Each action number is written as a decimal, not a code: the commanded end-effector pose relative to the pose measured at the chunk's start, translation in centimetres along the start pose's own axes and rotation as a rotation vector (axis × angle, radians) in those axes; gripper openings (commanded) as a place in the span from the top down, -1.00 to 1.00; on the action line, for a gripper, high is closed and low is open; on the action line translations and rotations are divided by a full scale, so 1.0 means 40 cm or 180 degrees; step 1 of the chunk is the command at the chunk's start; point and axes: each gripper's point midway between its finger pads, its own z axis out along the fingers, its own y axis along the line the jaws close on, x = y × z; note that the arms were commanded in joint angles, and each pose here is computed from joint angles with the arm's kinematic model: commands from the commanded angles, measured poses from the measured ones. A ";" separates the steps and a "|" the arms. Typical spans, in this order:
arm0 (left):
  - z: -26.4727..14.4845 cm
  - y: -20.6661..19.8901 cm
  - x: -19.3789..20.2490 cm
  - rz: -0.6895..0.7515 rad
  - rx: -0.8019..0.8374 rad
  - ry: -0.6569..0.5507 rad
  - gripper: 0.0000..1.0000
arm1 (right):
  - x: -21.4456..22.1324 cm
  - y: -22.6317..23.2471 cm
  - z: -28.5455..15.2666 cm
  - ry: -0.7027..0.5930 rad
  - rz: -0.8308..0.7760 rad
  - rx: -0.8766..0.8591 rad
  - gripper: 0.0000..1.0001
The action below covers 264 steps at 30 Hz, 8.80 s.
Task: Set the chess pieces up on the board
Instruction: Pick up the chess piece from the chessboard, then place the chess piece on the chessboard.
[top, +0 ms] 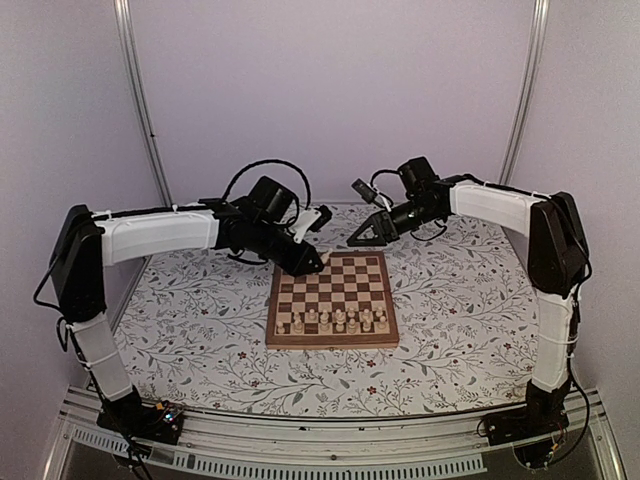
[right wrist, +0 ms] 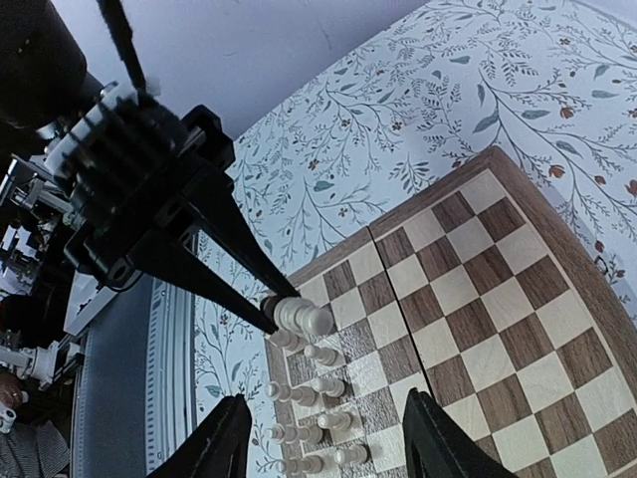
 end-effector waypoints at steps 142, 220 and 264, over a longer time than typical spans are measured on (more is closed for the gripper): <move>-0.098 -0.154 0.046 -0.0439 0.2264 0.0431 0.64 | 0.106 0.200 0.227 0.1747 -0.3926 0.1394 0.43; -0.241 -0.255 -0.160 0.1099 0.0904 -0.1635 0.53 | -0.016 0.358 0.029 -0.0007 -0.1356 -0.0953 0.76; -0.001 -0.148 0.231 0.1047 0.0453 0.0480 0.74 | 0.127 0.073 -0.211 -0.0005 -0.1167 0.0707 -0.98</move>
